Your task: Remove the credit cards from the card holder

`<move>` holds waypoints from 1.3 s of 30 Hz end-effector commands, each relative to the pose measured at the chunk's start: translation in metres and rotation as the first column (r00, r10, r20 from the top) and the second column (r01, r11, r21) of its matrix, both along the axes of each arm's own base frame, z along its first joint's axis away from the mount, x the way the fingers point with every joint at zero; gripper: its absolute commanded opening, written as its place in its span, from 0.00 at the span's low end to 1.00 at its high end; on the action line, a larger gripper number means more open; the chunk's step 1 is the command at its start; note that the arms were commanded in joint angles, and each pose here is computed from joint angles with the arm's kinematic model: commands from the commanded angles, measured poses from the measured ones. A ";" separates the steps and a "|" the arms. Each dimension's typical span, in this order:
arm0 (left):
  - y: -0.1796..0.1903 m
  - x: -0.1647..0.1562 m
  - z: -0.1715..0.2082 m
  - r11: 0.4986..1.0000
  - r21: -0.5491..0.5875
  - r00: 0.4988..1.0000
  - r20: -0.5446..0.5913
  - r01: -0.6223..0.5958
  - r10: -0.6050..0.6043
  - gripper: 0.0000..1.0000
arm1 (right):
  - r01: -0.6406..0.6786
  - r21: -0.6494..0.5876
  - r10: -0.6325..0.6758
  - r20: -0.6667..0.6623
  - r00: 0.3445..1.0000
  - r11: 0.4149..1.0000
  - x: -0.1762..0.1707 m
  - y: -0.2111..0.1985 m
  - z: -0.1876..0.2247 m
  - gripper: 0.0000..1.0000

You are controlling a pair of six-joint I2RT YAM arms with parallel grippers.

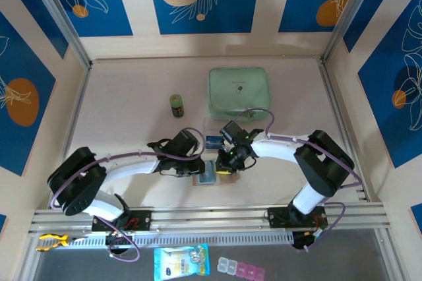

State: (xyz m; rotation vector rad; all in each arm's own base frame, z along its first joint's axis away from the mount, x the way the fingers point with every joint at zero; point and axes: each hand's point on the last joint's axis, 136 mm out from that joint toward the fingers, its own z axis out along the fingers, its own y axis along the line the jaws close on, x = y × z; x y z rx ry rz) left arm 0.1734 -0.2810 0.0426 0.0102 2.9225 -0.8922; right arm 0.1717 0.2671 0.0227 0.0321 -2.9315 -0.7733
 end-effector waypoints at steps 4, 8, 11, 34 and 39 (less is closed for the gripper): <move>0.006 0.001 -0.005 0.999 0.031 1.000 0.002 0.011 -0.012 0.14 | 0.012 -0.069 -0.015 -0.054 0.998 0.998 -0.012 -0.012 -0.012 0.14; 0.008 0.001 -0.006 0.999 0.047 1.000 0.004 0.014 -0.014 0.13 | 0.006 -0.079 -0.011 -0.058 0.998 0.997 -0.015 -0.013 -0.011 0.14; 0.008 0.002 -0.006 0.998 0.055 1.000 0.007 0.016 -0.017 0.13 | 0.002 -0.081 -0.007 -0.061 0.998 0.997 -0.018 -0.012 -0.011 0.14; 0.008 0.002 -0.002 0.999 0.042 1.000 0.015 0.014 -0.015 0.12 | 0.005 -0.071 -0.005 -0.006 1.000 0.997 -0.001 -0.014 -0.006 0.14; 0.007 0.003 -0.001 0.999 0.039 1.000 0.015 0.013 -0.014 0.12 | 0.003 -0.069 -0.004 -0.009 1.000 0.998 -0.001 -0.014 -0.004 0.14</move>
